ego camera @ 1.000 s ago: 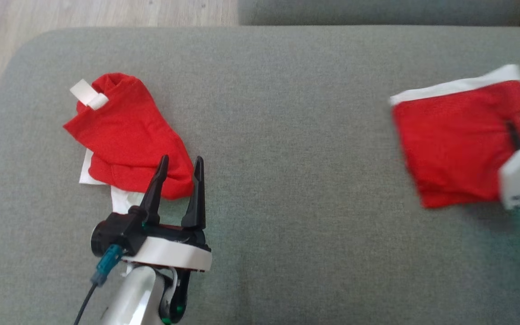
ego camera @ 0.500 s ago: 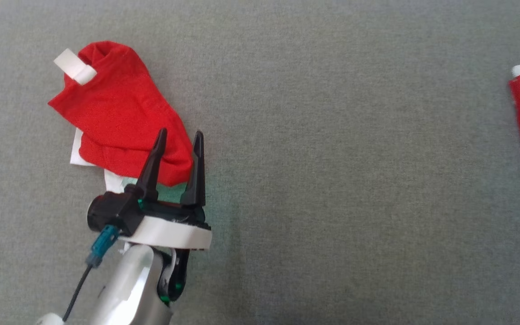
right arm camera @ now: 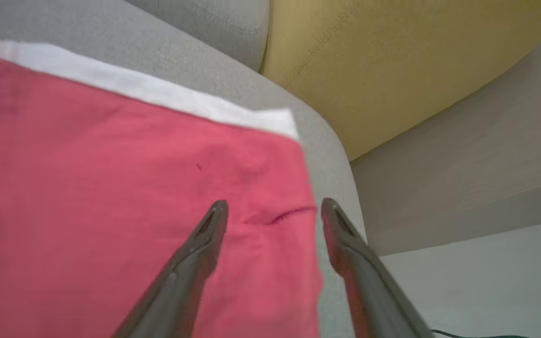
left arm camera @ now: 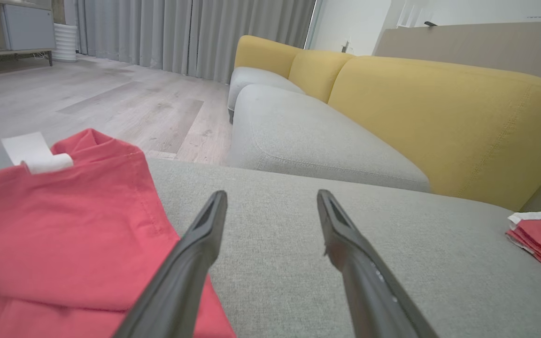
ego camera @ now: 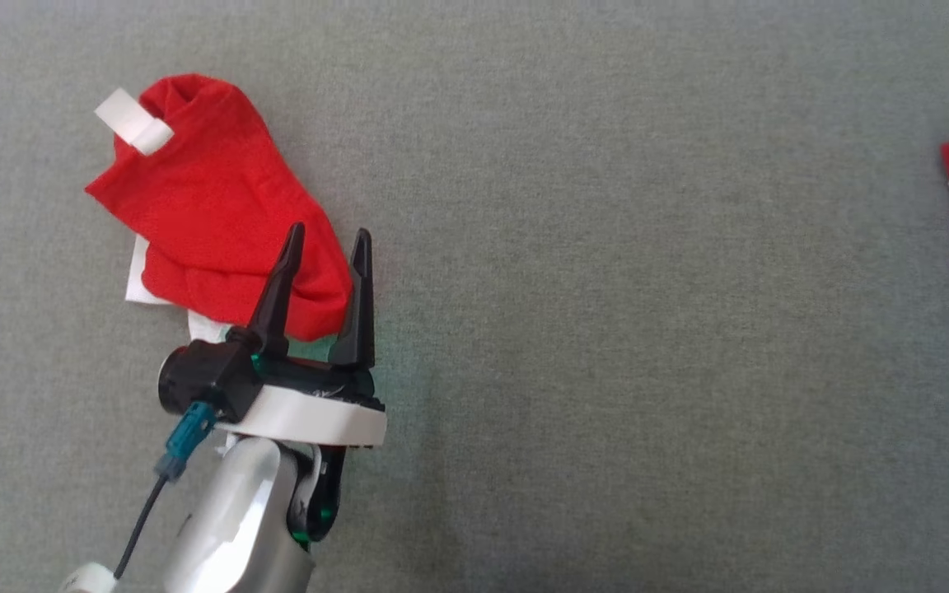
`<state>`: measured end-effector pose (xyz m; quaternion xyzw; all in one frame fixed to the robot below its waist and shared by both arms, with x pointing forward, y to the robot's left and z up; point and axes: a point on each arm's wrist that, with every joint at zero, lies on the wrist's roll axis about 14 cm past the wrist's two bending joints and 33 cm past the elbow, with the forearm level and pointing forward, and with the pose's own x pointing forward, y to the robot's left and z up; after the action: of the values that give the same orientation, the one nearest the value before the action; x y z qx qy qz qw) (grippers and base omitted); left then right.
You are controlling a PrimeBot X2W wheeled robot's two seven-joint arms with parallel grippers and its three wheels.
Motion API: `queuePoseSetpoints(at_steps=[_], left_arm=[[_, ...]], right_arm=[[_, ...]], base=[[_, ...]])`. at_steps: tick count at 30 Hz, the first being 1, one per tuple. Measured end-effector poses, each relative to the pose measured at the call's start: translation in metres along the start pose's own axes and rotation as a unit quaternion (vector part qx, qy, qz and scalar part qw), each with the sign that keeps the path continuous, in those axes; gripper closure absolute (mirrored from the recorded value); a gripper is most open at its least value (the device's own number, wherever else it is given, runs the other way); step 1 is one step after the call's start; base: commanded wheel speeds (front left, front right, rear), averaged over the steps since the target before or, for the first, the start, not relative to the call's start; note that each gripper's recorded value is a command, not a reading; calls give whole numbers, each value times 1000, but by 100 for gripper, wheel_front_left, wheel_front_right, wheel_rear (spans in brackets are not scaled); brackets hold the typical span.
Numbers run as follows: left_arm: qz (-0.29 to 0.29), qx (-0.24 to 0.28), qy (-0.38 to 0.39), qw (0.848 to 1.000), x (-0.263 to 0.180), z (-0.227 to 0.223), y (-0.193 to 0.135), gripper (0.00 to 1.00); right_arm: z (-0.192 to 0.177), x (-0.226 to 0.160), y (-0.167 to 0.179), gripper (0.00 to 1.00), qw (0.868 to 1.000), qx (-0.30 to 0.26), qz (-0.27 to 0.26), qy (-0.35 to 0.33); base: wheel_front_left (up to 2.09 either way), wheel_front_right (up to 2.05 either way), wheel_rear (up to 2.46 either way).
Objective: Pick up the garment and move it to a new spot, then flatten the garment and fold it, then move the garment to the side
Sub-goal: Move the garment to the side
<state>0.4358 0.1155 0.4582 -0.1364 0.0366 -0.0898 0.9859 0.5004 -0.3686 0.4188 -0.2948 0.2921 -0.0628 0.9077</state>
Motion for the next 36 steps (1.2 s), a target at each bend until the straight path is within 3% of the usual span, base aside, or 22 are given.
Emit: queuePoseSetpoints(at_steps=[7, 10, 13, 20, 29, 36], left_arm=[[0, 17, -29, 999, -3, 22, -6, 0], [-2, 18, -41, 999, -6, 31, -9, 0], [-5, 17, -51, 999, -11, 39, -13, 0], [-1, 15, -60, 998, -32, 45, -16, 0], [5, 14, -70, 997, -53, 50, -16, 0], [12, 12, -60, 998, -60, 42, -13, 0]], right_arm=[[39, -22, -9, 0, 997, 40, -26, -68], [56, -36, 4, 0, 992, 69, -19, -106], [80, -54, 16, 0, 980, 125, -12, -155], [143, -113, 47, 0, 936, 207, 22, -285], [153, -165, 83, 0, 897, 261, 72, -350], [122, -181, 120, 0, 879, 309, 119, -343]], base=[[0, 0, 0], [0, 0, 0], [0, 0, 0], [0, 0, 0], [0, 0, 0], [0, 0, 0]])
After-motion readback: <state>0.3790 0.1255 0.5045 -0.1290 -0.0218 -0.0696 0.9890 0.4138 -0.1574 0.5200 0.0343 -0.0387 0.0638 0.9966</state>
